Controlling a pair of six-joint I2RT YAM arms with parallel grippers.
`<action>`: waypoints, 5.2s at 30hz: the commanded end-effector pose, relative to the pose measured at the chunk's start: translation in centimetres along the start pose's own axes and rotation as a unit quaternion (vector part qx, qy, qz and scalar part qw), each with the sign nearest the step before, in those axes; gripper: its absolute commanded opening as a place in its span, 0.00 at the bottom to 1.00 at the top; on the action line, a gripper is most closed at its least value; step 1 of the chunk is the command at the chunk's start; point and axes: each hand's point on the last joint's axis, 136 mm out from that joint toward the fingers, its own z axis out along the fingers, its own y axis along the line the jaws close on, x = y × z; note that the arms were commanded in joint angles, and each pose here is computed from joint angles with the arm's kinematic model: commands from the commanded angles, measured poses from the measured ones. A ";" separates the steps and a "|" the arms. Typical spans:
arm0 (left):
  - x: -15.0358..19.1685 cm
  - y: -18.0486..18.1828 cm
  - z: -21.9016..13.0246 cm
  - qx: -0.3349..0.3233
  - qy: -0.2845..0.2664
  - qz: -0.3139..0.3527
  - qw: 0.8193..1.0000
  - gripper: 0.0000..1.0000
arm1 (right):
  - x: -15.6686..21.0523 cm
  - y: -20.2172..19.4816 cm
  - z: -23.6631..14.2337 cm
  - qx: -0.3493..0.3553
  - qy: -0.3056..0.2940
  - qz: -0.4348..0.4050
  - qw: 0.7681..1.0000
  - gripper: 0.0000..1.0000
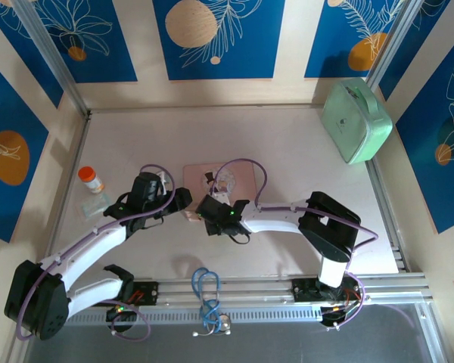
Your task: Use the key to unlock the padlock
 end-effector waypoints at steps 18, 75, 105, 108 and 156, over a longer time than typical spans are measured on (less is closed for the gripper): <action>0.1 -0.5 0.7 0.012 0.006 0.001 1.000 0.60 | 1.0 -3.7 -2.1 0.131 0.042 0.019 0.990 0.03; -0.6 -3.9 8.0 0.066 0.019 -0.034 0.997 0.84 | -6.5 -7.9 -1.4 0.157 0.004 0.364 0.918 0.00; 3.7 2.8 9.3 -0.077 0.072 -0.041 0.994 0.69 | -8.4 -13.7 -2.2 0.056 -0.046 0.408 0.910 0.00; 3.5 3.1 8.9 -0.084 0.071 -0.033 0.993 0.69 | -6.8 -13.2 -3.0 0.048 -0.042 0.378 0.924 0.00; 6.7 -7.5 3.2 0.079 0.089 0.037 0.992 0.59 | 0.5 -9.3 -7.5 -0.312 0.081 0.276 0.905 0.00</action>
